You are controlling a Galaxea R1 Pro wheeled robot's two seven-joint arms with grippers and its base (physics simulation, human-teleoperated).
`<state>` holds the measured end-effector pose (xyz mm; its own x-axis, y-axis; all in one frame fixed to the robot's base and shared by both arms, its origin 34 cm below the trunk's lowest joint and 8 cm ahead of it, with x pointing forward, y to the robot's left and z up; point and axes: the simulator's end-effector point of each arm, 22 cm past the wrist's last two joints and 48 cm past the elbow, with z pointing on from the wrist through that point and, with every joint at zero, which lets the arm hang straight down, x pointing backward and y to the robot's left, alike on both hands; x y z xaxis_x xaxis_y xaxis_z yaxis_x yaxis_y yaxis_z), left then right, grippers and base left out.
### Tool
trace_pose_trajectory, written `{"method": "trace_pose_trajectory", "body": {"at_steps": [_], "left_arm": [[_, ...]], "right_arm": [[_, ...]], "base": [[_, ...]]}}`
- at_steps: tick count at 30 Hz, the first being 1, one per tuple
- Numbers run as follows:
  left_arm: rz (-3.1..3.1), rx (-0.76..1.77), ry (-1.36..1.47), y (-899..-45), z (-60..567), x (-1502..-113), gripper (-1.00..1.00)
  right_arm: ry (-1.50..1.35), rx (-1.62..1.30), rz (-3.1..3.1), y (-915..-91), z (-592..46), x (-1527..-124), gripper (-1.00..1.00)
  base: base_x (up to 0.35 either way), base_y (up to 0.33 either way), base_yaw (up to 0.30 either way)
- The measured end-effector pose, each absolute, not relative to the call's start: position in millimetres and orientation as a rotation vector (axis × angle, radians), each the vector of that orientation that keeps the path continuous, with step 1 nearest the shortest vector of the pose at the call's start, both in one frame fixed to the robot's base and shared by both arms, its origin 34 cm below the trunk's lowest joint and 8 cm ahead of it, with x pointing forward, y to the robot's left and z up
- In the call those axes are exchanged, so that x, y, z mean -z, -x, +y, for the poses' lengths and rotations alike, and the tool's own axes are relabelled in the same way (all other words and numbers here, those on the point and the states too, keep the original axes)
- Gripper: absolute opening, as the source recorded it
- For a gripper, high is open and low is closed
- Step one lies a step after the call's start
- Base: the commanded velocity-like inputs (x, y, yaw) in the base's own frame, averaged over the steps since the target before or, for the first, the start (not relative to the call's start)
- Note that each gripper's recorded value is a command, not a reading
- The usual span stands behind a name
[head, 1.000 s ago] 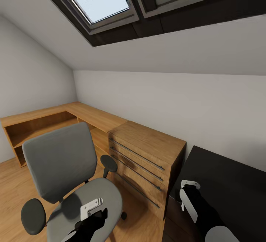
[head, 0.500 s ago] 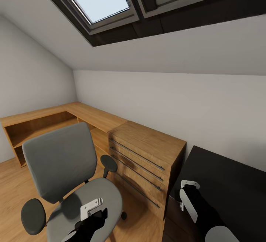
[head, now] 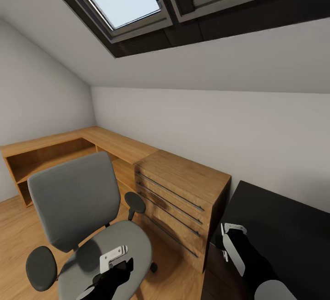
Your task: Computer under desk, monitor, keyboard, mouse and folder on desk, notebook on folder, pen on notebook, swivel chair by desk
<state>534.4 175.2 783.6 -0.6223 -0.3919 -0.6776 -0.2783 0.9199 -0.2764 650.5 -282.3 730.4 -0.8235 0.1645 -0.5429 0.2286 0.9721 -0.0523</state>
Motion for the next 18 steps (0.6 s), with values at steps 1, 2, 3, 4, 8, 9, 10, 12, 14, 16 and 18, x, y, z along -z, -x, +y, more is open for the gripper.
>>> {"method": "trace_pose_trajectory", "body": {"at_steps": [1,2,3,4,8,9,10,12,14,16,18], "left_arm": [[2.279,0.184,0.474,-534.4,175.3,-783.6,1.0],[2.279,0.183,0.474,-534.4,175.3,-783.6,1.0],[2.279,0.184,0.473,-534.4,175.3,-783.7,1.0],[2.279,0.183,0.473,-534.4,175.3,-783.7,1.0],[2.279,0.185,0.473,-534.4,175.1,-783.7,1.0],[2.279,0.185,0.473,-534.4,175.0,-783.7,1.0],[2.279,0.185,0.473,-534.4,175.0,-783.7,1.0],[2.279,0.185,0.473,-534.5,175.0,-783.7,1.0],[2.279,0.185,0.473,-534.5,175.0,-783.7,1.0],[2.279,0.185,0.473,-534.5,175.0,-783.7,1.0],[2.278,0.186,0.472,-534.6,174.7,-783.9,1.0]], "right_arm": [[-0.277,0.154,2.557,-650.5,-282.3,-730.4,-1.0],[-0.277,0.154,2.557,-650.5,-282.3,-730.4,-1.0],[-0.276,0.154,2.557,-650.5,-282.3,-730.4,-1.0],[-0.276,0.154,2.557,-650.5,-282.3,-730.4,-1.0],[-0.276,0.154,2.557,-650.5,-282.3,-730.4,-1.0],[-0.276,0.154,2.557,-650.5,-282.3,-730.4,-1.0],[-0.276,0.154,2.557,-650.5,-282.3,-730.4,-1.0],[-0.276,0.154,2.557,-650.5,-282.3,-730.4,-1.0],[-0.276,0.154,2.557,-650.5,-282.3,-730.4,-1.0],[-0.274,0.162,2.558,-650.2,-283.4,-730.5,-1.0],[-0.274,0.162,2.558,-650.2,-283.4,-730.5,-1.0]], "base": [[0.0,0.0,0.0],[0.0,0.0,0.0],[0.0,0.0,0.0],[0.0,0.0,0.0],[0.0,0.0,0.0],[0.0,0.0,0.0],[0.0,0.0,0.0],[0.0,0.0,0.0],[0.0,0.0,0.0],[0.0,0.0,0.0],[0.0,0.0,0.0]]}}
